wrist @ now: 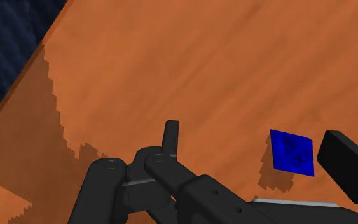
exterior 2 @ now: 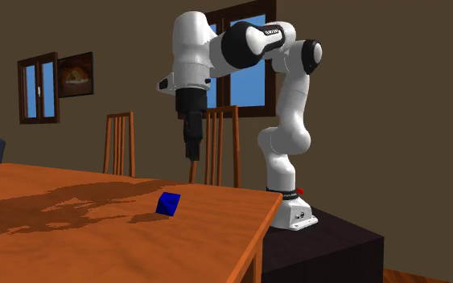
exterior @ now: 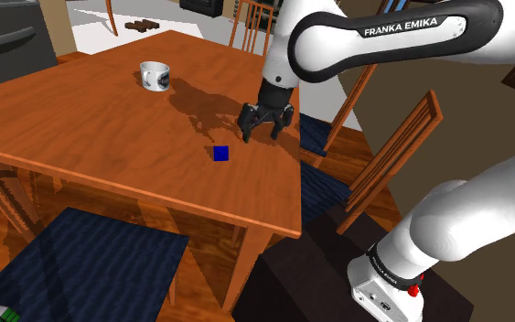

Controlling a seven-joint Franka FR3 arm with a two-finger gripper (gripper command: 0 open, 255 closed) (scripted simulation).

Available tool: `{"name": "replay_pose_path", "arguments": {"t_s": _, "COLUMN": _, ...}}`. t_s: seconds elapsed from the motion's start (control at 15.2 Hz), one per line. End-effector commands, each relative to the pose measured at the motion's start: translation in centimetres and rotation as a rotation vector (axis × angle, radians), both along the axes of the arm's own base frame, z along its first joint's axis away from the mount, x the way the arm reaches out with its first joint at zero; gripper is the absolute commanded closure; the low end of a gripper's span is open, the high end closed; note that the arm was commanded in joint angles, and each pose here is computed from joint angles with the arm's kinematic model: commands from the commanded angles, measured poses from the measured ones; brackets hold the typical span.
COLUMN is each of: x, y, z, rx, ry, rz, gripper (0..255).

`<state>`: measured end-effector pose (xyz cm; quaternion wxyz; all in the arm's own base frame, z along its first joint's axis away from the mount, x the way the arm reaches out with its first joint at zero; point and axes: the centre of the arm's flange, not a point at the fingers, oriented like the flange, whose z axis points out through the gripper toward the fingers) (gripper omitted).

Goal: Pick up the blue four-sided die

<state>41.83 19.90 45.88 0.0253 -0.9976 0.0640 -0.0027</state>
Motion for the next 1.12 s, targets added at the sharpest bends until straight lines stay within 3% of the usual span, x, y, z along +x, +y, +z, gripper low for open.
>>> {"name": "replay_pose_path", "arguments": {"t_s": 0.0, "x": 1.5, "y": 1.9, "z": -1.4, "rx": 0.004, "ry": -0.009, "rz": -0.013, "gripper": 0}}
{"name": "replay_pose_path", "arguments": {"t_s": 0.4, "x": 5.6, "y": 6.9, "z": -4.5, "rx": 0.009, "ry": -0.034, "rz": -0.048, "gripper": 0}}
{"name": "replay_pose_path", "arguments": {"t_s": 0.99, "x": 5.6, "y": 6.9, "z": -8.5, "rx": 0.009, "ry": -0.034, "rz": -0.048, "gripper": 0}}
{"name": "replay_pose_path", "arguments": {"t_s": 1.06, "x": 5.6, "y": 7.0, "z": -8.6, "rx": 0.009, "ry": -0.034, "rz": -0.048, "gripper": 255}}
